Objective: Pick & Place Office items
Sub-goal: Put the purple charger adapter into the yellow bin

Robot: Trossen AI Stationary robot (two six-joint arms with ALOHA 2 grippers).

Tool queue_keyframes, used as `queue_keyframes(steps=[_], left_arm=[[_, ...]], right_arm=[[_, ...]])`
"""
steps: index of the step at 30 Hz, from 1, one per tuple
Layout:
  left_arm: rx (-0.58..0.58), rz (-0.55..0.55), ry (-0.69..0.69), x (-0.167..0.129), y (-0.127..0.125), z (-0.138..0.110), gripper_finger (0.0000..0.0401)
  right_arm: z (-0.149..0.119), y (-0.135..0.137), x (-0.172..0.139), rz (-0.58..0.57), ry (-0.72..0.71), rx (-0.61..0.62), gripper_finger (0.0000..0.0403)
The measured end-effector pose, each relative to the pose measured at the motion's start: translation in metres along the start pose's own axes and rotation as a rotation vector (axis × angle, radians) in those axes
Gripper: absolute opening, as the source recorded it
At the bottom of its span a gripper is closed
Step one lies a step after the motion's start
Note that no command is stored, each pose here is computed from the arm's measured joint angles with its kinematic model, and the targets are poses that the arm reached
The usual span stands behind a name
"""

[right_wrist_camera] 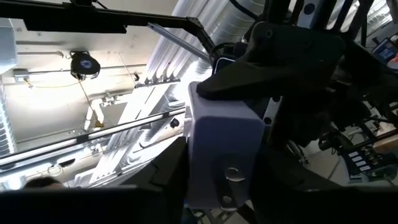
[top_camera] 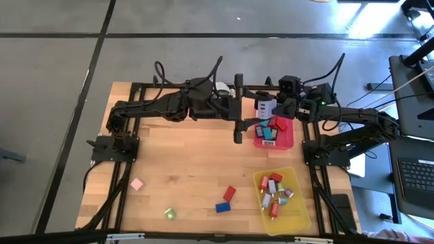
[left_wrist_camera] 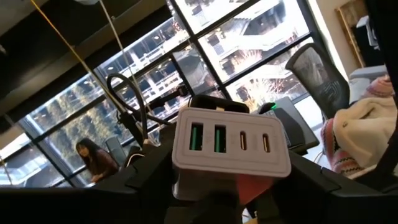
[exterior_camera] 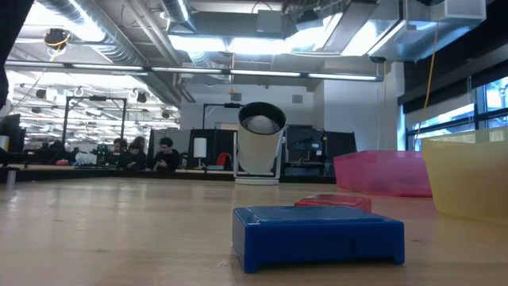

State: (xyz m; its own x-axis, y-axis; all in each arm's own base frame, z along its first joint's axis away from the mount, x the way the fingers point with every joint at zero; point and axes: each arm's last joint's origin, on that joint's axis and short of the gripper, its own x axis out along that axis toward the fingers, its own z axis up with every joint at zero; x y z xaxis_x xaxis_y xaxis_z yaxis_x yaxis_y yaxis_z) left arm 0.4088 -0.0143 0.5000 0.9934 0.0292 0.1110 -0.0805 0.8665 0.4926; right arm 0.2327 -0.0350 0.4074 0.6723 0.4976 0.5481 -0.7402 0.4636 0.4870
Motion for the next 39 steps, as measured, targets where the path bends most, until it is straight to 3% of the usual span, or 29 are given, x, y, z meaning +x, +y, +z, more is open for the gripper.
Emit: queue_keyframes(steps=[12,20,29,34,39], left_arm=[[-0.033,0.067,0.042,-0.001,-0.005,0.002,0.0277],[0.121,0.149,0.127,-0.002,-0.012,0.004,0.0289],[0.272,0.312,0.349,-0.008,-0.025,0.005,0.029],[0.284,0.375,0.42,-0.01,-0.03,0.006,0.029],[0.188,0.514,0.478,-0.013,-0.027,0.005,0.029]], right_arm=[[0.001,0.002,0.0,0.008,-0.001,0.001,0.0126],[0.012,-0.004,-0.012,-0.026,0.027,0.021,0.0126],[0.03,-0.01,-0.03,-0.09,0.03,0.004,0.0125],[0.04,-0.016,-0.043,-0.151,0.054,-0.003,0.0125],[0.043,-0.03,-0.06,-0.261,0.183,0.11,0.0125]])
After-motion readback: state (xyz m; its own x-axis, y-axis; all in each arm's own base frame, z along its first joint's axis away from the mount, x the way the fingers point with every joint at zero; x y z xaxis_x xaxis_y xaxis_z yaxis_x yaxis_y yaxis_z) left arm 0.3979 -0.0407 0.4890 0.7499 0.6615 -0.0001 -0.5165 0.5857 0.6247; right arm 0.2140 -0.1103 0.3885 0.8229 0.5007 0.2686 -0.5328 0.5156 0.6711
